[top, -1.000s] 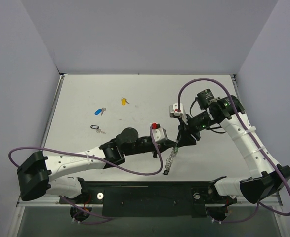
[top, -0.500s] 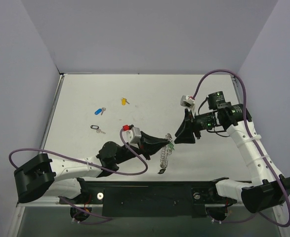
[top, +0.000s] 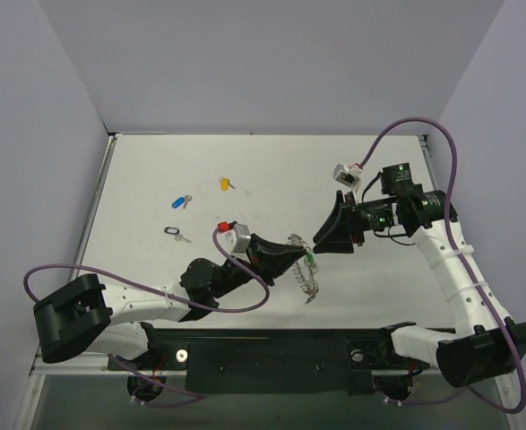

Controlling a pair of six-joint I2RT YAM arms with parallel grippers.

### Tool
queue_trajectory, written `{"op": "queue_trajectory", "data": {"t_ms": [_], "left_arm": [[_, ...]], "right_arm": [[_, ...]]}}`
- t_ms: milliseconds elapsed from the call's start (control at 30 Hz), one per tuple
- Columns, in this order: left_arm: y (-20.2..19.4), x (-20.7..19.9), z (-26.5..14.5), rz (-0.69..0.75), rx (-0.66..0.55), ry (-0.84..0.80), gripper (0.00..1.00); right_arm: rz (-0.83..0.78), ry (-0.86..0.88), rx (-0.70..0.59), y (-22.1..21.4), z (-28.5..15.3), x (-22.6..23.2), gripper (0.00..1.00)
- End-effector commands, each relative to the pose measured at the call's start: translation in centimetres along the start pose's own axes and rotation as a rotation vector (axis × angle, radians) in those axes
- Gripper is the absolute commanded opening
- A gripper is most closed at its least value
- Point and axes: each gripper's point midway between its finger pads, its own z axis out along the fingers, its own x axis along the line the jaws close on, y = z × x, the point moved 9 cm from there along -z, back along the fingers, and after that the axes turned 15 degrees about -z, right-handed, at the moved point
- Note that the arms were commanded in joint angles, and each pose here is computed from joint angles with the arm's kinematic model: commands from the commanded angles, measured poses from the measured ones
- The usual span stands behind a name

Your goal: Put the keys on the keyring

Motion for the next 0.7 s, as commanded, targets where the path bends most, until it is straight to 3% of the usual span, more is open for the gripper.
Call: {"op": "queue_trajectory", "data": {"t_ms": [0,667], "left_arm": [[3.9,-2.9,0.6,-0.026,-0.218,-0.155,0.0],[4.9,-3.5,0.3,-0.022,-0.221,-0.174,0.0]], "right_arm": [[-0.022,0.042,-0.057,0.6,-0.1,0.8,0.41],[0.03,0.055,-0.059,-0.7,0.6,0.1,0.37]]}}
